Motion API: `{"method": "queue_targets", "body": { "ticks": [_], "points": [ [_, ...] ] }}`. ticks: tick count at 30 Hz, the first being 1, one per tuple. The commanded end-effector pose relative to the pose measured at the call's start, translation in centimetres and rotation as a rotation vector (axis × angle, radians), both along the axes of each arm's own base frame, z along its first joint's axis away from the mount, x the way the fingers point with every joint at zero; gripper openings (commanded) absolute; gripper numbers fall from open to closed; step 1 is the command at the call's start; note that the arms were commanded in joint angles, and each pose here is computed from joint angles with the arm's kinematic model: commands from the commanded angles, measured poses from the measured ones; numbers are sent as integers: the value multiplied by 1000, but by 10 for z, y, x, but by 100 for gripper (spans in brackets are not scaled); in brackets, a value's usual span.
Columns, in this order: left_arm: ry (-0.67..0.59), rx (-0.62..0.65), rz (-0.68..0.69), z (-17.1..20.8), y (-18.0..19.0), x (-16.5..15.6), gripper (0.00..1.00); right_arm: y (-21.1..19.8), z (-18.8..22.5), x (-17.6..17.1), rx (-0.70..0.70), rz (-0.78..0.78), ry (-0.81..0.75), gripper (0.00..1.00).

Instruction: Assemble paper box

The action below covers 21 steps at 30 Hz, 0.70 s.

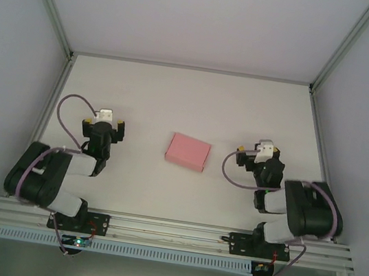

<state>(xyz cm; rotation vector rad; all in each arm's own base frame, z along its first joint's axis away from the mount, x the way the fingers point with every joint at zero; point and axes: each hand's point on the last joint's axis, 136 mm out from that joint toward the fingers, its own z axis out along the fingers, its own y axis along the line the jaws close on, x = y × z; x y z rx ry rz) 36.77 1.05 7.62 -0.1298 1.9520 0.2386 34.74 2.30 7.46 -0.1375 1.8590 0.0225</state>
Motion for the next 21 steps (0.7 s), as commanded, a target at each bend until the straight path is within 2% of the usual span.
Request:
{"method": "queue_targets", "body": {
  "ticks": [1,2,3,5,21],
  "points": [
    [-113,-23,-28,21,4,23,100,-16,39,43,52,-72,-34,98],
    [-41,-54,-30,13,7,26,100,-24,36,46,60,-118,-8,98],
    [-31,-102,-37,11,12,26,100,-26,41,43,79,-129,-68,98],
    [-64,-101,-41,14,13,27,100,-29,41,43,84,-142,-72,98],
    [-41,-102,-54,12,10,27,100,-27,40,44,64,-136,-55,98]
  ]
}}
